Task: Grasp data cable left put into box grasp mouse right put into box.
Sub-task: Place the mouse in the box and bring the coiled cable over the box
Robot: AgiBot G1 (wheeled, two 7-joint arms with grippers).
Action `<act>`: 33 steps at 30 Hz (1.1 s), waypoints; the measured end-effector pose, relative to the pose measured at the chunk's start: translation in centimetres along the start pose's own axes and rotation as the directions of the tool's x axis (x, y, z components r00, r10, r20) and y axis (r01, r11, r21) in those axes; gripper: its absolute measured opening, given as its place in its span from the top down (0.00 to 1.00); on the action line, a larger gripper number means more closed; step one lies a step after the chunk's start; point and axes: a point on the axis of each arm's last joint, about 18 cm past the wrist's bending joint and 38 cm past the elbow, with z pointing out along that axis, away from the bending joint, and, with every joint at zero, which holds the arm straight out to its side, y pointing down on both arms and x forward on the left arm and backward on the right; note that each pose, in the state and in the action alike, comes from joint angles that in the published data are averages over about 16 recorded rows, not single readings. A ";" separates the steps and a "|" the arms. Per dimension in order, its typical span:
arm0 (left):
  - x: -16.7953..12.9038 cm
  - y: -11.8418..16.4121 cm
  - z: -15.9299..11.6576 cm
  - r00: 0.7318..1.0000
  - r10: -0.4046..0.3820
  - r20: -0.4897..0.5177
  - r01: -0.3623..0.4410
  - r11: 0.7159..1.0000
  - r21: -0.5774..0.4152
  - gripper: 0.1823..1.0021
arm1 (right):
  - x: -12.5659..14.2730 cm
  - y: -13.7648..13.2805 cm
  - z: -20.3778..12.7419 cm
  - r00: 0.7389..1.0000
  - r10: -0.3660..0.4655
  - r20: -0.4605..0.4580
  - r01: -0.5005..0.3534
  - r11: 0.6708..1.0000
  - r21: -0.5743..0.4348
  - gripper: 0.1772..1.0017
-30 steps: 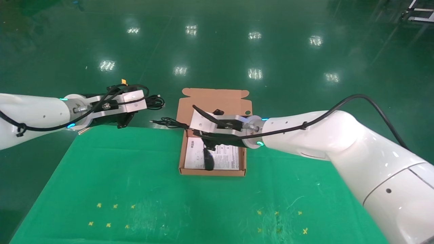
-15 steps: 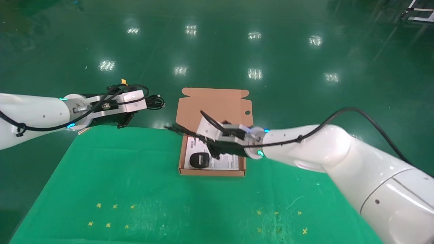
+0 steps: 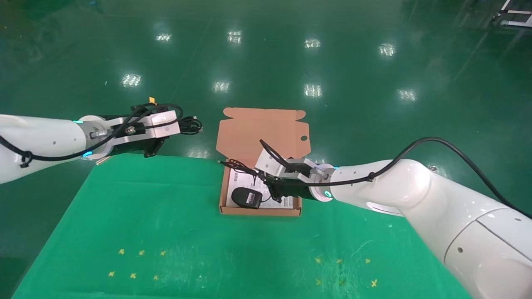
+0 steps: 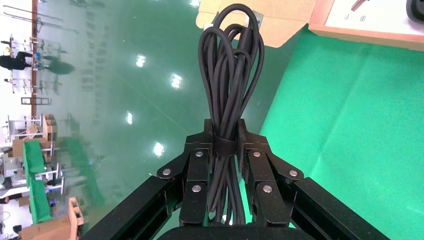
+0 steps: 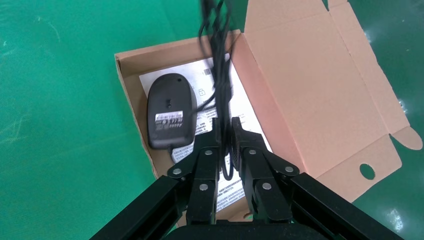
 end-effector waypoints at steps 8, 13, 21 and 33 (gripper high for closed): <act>1.7 -1.3 1.0 1.000 -0.002 -0.026 0.003 0.999 0.040 0.90 | 0.8 0.3 -0.7 1.000 -0.002 -0.019 0.002 1.000 0.003 0.91; 3.9 -3.2 2.4 0.999 0.008 -0.053 -0.003 0.996 0.092 0.90 | 2.6 0.9 -2.1 0.998 -0.009 -0.060 0.009 1.000 0.001 0.84; 7.9 -6.9 5.4 0.995 0.038 -0.087 -0.022 0.984 0.178 0.90 | 6.7 3.2 -6.9 0.989 -0.041 -0.145 0.039 0.999 -0.020 0.69; 12.3 -10.8 9.0 0.991 0.085 -0.103 -0.056 0.967 0.250 0.90 | 8.4 7.0 -15.8 0.978 -0.084 -0.190 0.073 0.995 -0.069 0.37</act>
